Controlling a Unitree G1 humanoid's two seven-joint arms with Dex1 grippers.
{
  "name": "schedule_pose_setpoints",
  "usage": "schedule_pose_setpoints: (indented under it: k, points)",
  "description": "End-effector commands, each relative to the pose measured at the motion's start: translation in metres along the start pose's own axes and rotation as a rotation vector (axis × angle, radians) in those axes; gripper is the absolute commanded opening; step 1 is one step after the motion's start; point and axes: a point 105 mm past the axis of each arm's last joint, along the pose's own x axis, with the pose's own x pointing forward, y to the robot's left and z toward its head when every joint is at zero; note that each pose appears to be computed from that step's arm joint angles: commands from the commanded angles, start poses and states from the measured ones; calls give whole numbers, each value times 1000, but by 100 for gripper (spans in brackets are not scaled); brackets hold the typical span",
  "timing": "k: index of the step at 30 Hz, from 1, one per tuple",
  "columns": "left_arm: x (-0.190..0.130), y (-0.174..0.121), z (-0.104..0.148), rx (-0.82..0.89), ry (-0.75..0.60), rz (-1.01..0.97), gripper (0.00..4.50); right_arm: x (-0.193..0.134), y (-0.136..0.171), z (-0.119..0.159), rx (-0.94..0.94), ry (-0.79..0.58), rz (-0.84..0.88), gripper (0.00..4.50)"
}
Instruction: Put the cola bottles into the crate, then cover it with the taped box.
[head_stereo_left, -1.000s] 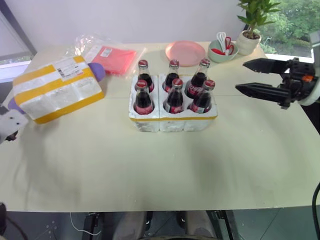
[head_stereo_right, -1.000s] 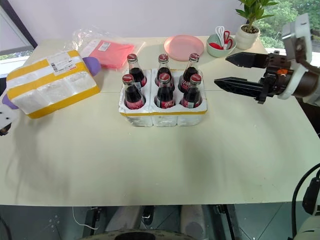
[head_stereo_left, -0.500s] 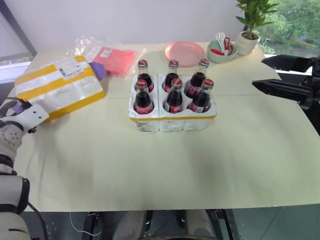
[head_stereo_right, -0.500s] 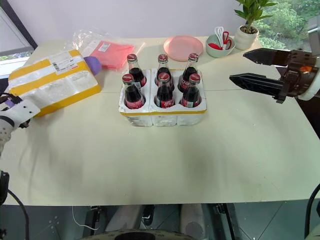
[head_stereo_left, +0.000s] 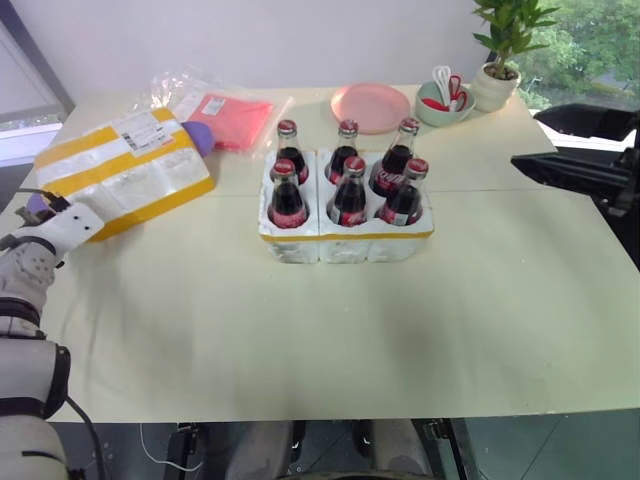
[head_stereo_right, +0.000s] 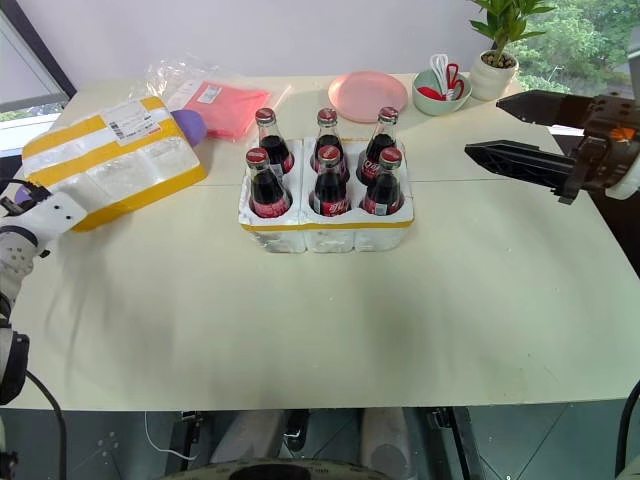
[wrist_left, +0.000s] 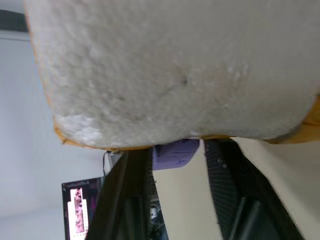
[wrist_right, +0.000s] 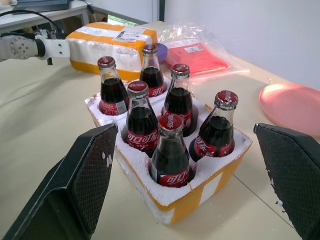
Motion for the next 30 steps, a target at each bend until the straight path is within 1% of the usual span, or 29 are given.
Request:
schedule_pose_setpoints:
  k: [1,6,7,8,9,10,13,21,26,30]
  points:
    - [-3,3,-7,8,4,9,165,-3,3,10,-50,-28,-14,450]
    - [-5,3,-8,14,-22,5,165,1,3,6,-35,-39,-9,450]
    - [-5,3,-7,11,-27,6,123,2,3,5,-32,-40,-10,450]
    - [-5,4,-8,14,-26,7,112,3,2,5,-29,-42,-11,450]
    - [-5,5,-8,18,-21,9,68,3,2,4,-27,-43,-11,450]
    - [-5,6,-9,20,-16,14,43,4,1,4,-24,-45,-11,450]
    - [-5,11,-9,18,-10,28,43,5,2,4,-23,-47,-7,450]
    - [-9,24,-5,-14,-72,64,43,10,0,0,-17,-57,2,450]
    - [-19,45,4,-66,-185,110,43,15,-1,-5,-3,-66,17,450]
    - [-38,57,20,-59,-310,108,43,18,-3,-8,8,-68,25,450]
